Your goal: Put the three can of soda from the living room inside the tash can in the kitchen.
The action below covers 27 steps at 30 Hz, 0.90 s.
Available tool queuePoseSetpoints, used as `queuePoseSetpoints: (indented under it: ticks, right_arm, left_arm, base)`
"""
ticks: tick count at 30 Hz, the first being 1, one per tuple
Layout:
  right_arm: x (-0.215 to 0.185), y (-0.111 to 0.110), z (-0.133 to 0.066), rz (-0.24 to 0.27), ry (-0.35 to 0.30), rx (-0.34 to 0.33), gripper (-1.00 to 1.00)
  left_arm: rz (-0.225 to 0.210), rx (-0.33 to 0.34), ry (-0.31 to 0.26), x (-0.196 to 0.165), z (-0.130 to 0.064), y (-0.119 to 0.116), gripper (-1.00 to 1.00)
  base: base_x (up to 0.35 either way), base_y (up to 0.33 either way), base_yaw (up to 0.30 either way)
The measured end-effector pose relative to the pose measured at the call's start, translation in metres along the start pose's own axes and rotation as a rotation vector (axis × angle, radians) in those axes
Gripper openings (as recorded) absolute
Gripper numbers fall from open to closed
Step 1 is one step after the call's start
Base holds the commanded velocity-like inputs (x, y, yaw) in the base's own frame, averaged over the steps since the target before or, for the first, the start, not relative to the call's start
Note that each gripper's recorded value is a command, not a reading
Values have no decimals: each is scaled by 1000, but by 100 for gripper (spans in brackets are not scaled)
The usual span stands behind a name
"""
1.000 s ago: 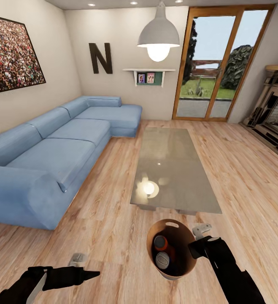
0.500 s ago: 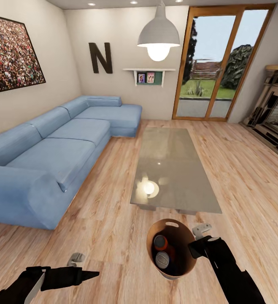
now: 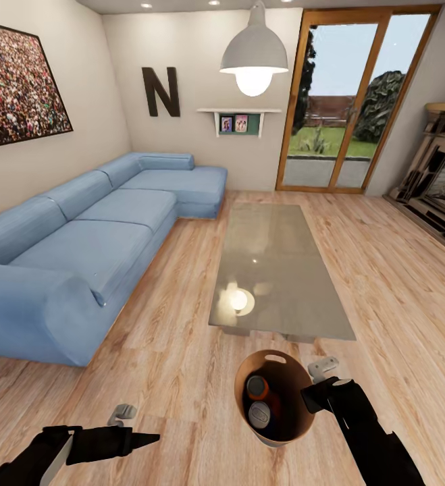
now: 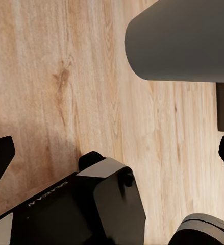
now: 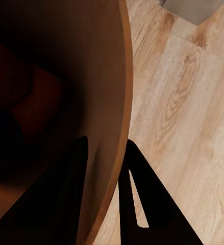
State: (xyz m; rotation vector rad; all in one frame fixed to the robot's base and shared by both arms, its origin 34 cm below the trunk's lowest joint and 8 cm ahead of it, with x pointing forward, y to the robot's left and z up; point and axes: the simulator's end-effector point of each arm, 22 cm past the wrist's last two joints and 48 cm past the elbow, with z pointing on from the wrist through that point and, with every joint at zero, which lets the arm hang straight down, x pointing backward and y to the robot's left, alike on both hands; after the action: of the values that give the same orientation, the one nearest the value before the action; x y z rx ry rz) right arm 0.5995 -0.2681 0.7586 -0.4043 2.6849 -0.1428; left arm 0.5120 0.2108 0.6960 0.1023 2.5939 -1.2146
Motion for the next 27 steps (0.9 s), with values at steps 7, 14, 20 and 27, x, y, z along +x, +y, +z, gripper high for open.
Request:
queuePoseSetpoints:
  ticks: [7, 14, 20, 27]
  right_arm:
    - [2, 1, 9, 1, 0, 0, -100]
    - [10, -9, 17, 65, 3, -19, -100]
    - [12, -6, 24, 93, -10, -58, -100]
    - [13, -4, 34, 88, -17, -60, -100]
  left_arm:
    - [1, 3, 1, 2, 6, 6, 100]
    - [1, 2, 2, 3, 12, 13, 100]
    - [2, 3, 2, 5, 18, 19, 100]
    - [2, 4, 3, 7, 24, 26, 100]
  base:
    - [0, 0, 0]
    - [0, 0, 0]
    - [0, 0, 0]
    - [0, 0, 6]
